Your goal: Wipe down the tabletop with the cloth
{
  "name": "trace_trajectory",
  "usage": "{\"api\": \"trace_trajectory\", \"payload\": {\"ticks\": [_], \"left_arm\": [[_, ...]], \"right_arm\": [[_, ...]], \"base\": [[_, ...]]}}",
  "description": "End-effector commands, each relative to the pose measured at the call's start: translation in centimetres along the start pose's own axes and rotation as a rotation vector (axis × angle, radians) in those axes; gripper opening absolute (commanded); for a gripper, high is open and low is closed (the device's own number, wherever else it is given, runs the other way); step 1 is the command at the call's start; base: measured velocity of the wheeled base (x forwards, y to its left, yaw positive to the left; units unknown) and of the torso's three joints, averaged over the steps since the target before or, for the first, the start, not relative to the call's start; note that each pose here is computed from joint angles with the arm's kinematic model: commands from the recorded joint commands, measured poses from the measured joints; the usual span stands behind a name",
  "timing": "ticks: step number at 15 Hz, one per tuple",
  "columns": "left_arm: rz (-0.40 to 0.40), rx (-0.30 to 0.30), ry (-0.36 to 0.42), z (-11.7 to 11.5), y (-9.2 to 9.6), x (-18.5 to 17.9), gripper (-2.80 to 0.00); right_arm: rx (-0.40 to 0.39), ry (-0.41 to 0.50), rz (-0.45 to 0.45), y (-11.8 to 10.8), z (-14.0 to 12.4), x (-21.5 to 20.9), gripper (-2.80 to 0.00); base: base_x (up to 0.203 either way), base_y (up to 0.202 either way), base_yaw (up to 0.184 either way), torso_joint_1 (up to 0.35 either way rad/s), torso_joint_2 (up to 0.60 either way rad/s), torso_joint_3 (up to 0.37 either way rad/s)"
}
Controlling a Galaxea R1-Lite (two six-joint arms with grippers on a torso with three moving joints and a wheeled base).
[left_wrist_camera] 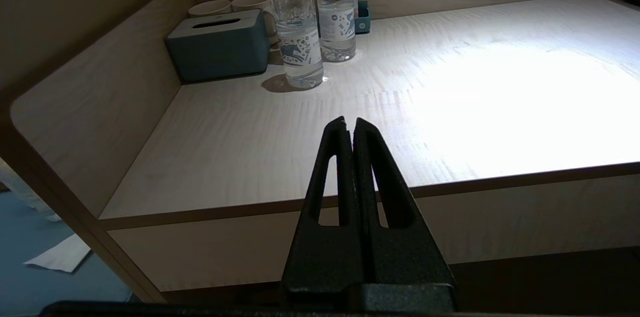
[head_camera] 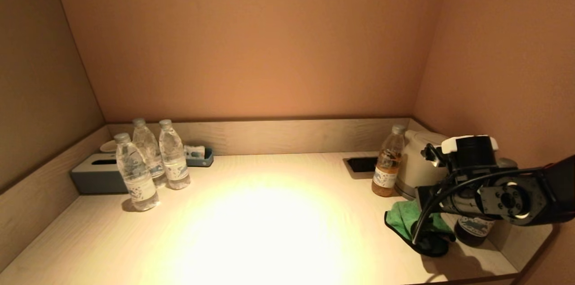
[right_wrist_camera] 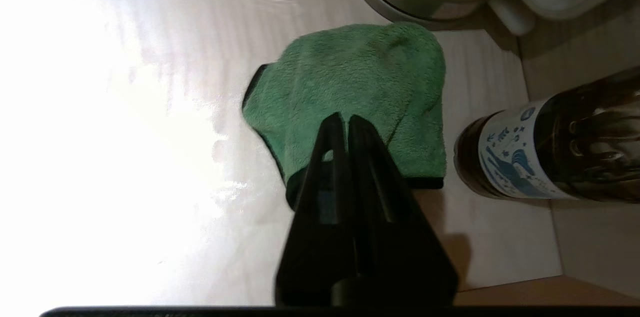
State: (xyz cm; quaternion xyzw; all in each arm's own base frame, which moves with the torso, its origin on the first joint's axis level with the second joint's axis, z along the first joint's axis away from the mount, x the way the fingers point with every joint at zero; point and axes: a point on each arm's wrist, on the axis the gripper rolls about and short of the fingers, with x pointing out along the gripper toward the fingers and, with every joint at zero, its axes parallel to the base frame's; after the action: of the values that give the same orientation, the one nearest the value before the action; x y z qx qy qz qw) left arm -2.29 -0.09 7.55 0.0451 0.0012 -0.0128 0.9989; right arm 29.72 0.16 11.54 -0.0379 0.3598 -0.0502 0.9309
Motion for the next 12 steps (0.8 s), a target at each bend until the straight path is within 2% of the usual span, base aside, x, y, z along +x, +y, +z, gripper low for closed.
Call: {"api": "trace_trajectory", "payload": {"ticks": [1,5,8,12], "left_arm": [[0.001,0.000,0.003,0.0,0.0,0.0,-2.80],[0.001,0.000,0.001,0.0,0.0,0.0,-2.80],[0.001,0.000,0.001,0.0,0.0,0.0,-2.80],[0.000,0.000,0.001,0.0,0.0,0.0,-2.80]], "right_arm": [[-0.013,-0.081,0.029,0.5,0.5,-3.1,-2.80],[-0.046,-0.221,0.101,1.7,0.3,-9.1,-2.80],[-0.034,-0.304,0.106,1.2,0.3,-12.4,-2.80],[0.022,-0.533,0.069,-0.5,0.2,-19.0,-2.80]], "base": [[0.000,0.000,0.000,0.000,0.00,0.000],[0.000,0.000,0.000,0.000,0.00,0.000],[0.000,0.000,0.000,0.000,0.00,0.000],[0.000,0.000,0.000,0.000,0.00,0.000]]}}
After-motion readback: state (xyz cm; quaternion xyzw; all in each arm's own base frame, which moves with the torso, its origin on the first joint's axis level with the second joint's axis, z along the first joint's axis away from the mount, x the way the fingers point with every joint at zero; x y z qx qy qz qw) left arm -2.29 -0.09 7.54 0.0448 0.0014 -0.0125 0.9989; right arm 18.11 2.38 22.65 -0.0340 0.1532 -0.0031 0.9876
